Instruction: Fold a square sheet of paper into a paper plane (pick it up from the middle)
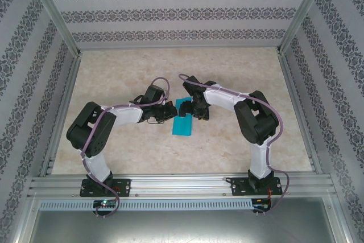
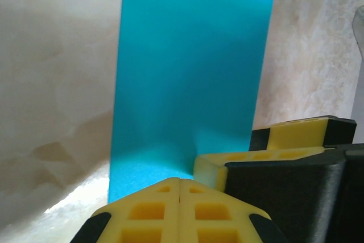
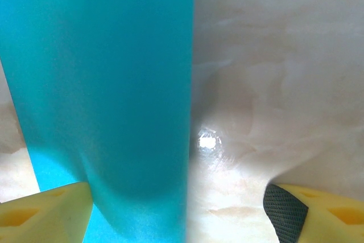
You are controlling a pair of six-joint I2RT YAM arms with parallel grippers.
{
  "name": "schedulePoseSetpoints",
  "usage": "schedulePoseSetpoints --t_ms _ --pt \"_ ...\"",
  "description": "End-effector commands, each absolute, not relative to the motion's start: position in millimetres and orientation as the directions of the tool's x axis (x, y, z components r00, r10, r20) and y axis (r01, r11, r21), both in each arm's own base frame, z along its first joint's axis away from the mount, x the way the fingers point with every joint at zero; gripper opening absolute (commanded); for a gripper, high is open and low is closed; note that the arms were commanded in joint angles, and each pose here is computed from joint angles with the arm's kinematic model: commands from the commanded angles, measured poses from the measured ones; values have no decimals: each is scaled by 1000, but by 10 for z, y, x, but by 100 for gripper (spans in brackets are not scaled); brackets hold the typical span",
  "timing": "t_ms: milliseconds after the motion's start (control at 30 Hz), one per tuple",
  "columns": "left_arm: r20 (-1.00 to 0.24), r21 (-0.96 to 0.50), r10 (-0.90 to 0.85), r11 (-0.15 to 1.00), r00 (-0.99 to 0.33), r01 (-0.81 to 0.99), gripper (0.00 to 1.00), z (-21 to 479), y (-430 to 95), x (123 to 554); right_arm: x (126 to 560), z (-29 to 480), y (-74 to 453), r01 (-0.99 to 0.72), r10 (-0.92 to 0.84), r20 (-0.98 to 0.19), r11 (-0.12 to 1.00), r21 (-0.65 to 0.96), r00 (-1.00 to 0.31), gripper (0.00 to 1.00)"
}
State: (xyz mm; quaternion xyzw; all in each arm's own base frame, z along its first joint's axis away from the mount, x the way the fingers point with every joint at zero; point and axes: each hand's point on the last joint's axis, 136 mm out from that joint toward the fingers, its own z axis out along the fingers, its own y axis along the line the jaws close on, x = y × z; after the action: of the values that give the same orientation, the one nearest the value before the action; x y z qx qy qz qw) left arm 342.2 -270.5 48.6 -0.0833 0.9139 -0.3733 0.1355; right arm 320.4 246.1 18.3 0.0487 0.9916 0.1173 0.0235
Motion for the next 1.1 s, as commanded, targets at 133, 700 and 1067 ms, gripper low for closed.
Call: schedulePoseSetpoints --t_ms 133,700,1067 --pt "-184 -703 -263 709 -947 -60 0 480 -2782 3456 3032 -147 2199 107 104 32 988 110 -994 84" --pt "-151 -677 -255 731 -955 -88 0 288 -2777 3430 3033 -149 2210 107 104 32 988 114 -994 84" --pt "-105 -623 -249 771 -963 -132 0 54 -2698 3337 3048 -121 2241 102 100 24 987 124 -995 85"
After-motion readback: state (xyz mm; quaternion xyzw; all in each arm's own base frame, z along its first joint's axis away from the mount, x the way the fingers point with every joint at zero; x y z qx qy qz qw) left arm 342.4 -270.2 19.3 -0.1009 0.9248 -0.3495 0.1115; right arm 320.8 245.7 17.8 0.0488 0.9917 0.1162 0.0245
